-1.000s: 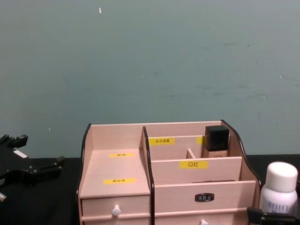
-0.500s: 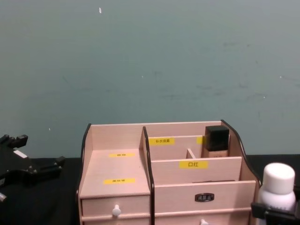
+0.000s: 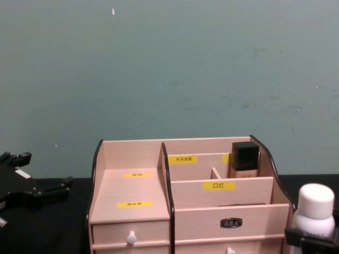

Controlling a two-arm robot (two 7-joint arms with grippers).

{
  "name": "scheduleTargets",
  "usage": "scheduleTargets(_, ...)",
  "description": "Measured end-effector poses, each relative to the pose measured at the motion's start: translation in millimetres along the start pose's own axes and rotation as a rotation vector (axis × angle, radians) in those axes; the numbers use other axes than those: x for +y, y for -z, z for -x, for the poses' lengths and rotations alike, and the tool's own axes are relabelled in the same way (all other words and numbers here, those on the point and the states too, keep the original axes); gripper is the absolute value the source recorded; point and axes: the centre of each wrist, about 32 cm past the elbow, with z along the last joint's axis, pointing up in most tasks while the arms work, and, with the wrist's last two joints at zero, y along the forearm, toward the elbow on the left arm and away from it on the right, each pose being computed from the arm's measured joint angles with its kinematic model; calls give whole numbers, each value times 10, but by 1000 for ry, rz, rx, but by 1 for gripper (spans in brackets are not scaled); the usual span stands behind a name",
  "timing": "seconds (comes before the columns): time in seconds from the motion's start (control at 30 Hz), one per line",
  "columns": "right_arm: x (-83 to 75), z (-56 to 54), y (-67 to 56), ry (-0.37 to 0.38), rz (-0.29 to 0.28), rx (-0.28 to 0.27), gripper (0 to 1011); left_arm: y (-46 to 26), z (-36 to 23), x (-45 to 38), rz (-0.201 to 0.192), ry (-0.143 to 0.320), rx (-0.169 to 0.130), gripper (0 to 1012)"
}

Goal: Pick up the facial cleanser and watermelon frost from the table and place them into the tiered storage box.

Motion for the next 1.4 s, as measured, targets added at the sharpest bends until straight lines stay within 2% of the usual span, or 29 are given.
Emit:
scheduleTargets(0.13, -19, -20, 2, 3, -5, 13, 593, 0, 0, 0, 0, 0, 0, 1010)
scheduleTargets(0.37, -100, -56, -139, -8, -31, 10, 593, 0, 0, 0, 0, 0, 0, 1010)
scheduleTargets(0.67, -144, -44, -536, -40, -106, -28, 594, 0, 0, 0, 0, 0, 0, 1010)
scheduleTargets(0.77, -115, -43, -618, -47, -123, -35, 593, 0, 0, 0, 0, 0, 0, 1010)
scheduleTargets(0.83, -39, -37, -724, -56, -146, -44, 594, 0, 0, 0, 0, 0, 0, 1010)
scheduleTargets(1.1, 197, -16, -919, -74, -175, -71, 593, 0, 0, 0, 0, 0, 0, 1009)
scheduleTargets(1.2, 363, -8, -996, -86, -186, -77, 593, 0, 0, 0, 0, 0, 0, 1010)
scheduleTargets(1.4, 667, -11, -1073, -79, -186, -96, 594, 0, 0, 0, 0, 0, 0, 1010)
